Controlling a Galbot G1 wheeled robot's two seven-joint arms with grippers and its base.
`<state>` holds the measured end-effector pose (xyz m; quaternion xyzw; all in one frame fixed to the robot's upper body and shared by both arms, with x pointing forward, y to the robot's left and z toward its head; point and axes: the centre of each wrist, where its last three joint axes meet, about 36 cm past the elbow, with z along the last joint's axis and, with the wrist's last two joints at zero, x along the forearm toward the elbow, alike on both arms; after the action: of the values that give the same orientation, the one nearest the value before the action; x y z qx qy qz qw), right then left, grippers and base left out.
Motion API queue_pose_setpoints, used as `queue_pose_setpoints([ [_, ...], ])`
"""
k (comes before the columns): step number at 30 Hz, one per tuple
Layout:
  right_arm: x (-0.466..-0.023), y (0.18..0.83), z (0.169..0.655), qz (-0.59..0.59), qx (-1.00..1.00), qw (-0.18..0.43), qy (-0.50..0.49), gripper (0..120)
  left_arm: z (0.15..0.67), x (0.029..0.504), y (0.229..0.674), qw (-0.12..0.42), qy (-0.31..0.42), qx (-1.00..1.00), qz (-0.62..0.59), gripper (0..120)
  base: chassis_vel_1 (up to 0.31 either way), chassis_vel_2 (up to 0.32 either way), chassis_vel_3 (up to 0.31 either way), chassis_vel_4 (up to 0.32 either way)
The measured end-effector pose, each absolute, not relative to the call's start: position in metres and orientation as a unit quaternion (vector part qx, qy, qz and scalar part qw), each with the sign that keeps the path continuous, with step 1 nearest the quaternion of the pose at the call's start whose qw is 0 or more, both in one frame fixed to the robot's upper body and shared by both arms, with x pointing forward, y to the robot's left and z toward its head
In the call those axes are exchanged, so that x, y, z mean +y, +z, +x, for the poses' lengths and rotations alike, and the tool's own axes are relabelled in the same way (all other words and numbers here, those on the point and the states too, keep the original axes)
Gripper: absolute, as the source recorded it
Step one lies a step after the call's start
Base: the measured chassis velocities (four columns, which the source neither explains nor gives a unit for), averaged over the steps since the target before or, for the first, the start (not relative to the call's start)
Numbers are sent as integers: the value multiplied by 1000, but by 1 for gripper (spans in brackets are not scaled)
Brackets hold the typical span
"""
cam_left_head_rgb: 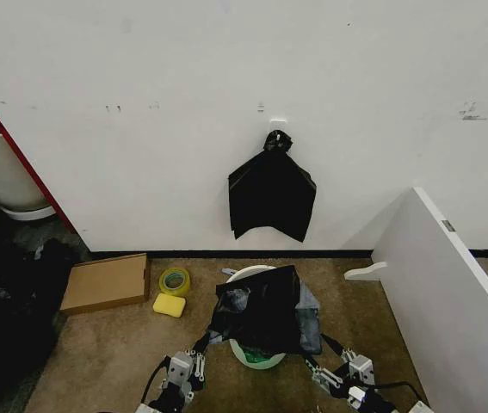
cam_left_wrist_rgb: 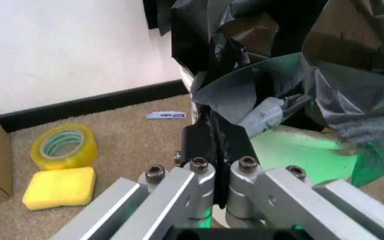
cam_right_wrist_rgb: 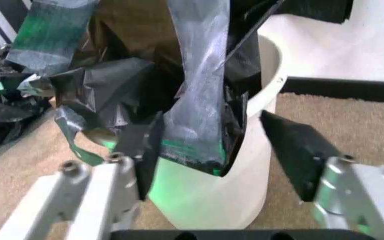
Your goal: Place the garbage bag over the trash bin.
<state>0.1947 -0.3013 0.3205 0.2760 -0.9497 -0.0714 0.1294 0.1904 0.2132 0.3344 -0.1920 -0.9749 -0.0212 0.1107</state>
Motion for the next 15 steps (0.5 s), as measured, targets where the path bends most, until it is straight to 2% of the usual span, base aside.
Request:
queue_pose_setpoints([
  [2,-302,320,195,278,-949,127,-71,50,190,213,334,111,-21,-975,-192,0,0,0,0,0],
  [7,-318,311,198,329,-938,89,-64,26,191,212,334,110,-19,-975,-191,0,0,0,0,0],
  [8,-318,311,198,329,-938,89,-64,26,191,212,334,110,-19,-975,-191,0,0,0,0,0],
  [14,-338,297,201,370,-925,77,-38,1,192,211,336,106,-15,-976,-188,0,0,0,0,0],
  [15,-338,297,201,370,-925,77,-38,1,192,211,336,106,-15,-976,-188,0,0,0,0,0],
])
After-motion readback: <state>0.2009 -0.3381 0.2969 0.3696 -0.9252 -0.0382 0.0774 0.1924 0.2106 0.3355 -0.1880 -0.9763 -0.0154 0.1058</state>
